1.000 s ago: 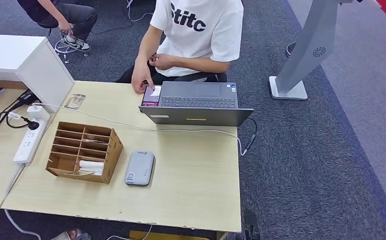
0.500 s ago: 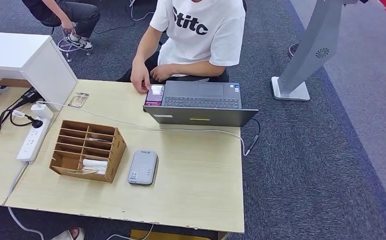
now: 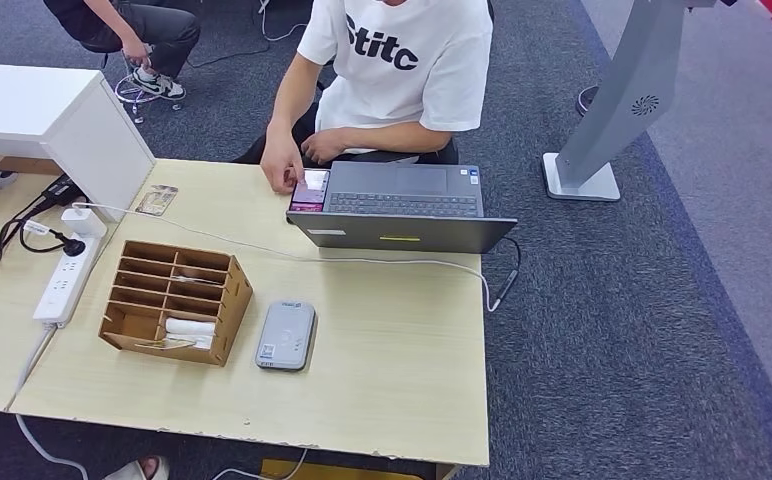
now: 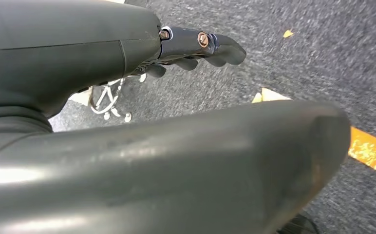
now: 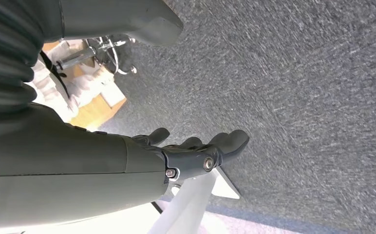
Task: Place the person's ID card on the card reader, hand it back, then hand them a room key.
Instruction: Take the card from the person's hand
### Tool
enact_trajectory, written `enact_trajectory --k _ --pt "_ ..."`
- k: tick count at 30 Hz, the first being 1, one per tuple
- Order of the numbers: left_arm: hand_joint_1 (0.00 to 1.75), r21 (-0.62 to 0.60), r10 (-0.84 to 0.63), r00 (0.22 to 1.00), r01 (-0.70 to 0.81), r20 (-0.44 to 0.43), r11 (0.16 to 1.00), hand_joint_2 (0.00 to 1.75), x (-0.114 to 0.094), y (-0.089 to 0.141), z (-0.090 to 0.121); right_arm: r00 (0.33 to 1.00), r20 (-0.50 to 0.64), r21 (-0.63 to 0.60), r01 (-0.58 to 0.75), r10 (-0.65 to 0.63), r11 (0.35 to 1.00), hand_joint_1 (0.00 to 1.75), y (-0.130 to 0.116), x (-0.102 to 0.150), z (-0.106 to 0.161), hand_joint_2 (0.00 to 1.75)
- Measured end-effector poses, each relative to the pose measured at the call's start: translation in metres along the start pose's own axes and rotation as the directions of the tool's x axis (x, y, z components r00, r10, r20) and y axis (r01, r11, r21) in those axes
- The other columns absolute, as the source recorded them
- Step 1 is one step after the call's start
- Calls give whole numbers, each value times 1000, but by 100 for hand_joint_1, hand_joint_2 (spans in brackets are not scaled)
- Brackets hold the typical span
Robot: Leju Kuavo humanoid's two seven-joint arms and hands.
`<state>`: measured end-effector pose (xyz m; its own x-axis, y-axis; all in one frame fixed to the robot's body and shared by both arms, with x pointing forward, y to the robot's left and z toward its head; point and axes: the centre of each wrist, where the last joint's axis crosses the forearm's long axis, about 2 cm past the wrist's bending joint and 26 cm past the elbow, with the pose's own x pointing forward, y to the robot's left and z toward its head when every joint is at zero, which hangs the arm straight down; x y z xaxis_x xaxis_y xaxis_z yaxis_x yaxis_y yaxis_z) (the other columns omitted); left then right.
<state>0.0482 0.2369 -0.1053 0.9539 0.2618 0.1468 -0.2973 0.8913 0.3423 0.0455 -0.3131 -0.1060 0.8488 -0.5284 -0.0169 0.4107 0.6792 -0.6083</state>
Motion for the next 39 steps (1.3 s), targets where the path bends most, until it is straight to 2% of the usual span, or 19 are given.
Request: enact_trajectory --k 8,13,17,25,35,39 --pt "0 40 10 999 -12 48 999 0 -1 5 -2 1000 -3 22 8 -8 1000 0 0 0 0 175" --pt "0 102 22 997 -30 73 994 0 0 15 -7 1000 8 22 11 -11 1000 0 0 0 0 175" --pt "0 136 24 997 -35 78 990 175 -1 26 -12 1000 10 23 17 -18 1000 0 0 0 0 175" --pt "0 269 24 994 -51 102 962 175 -1 46 -19 998 64 26 5 -6 1000 0 -1 3 -1 175" --pt "0 291 31 994 -60 103 955 175 0 55 -23 997 72 27 4 -6 1000 0 -2 6 -1 175" --pt "0 322 -87 982 30 165 946 175 2 60 -24 995 104 26 -14 11 1000 0 -2 6 -1 175"
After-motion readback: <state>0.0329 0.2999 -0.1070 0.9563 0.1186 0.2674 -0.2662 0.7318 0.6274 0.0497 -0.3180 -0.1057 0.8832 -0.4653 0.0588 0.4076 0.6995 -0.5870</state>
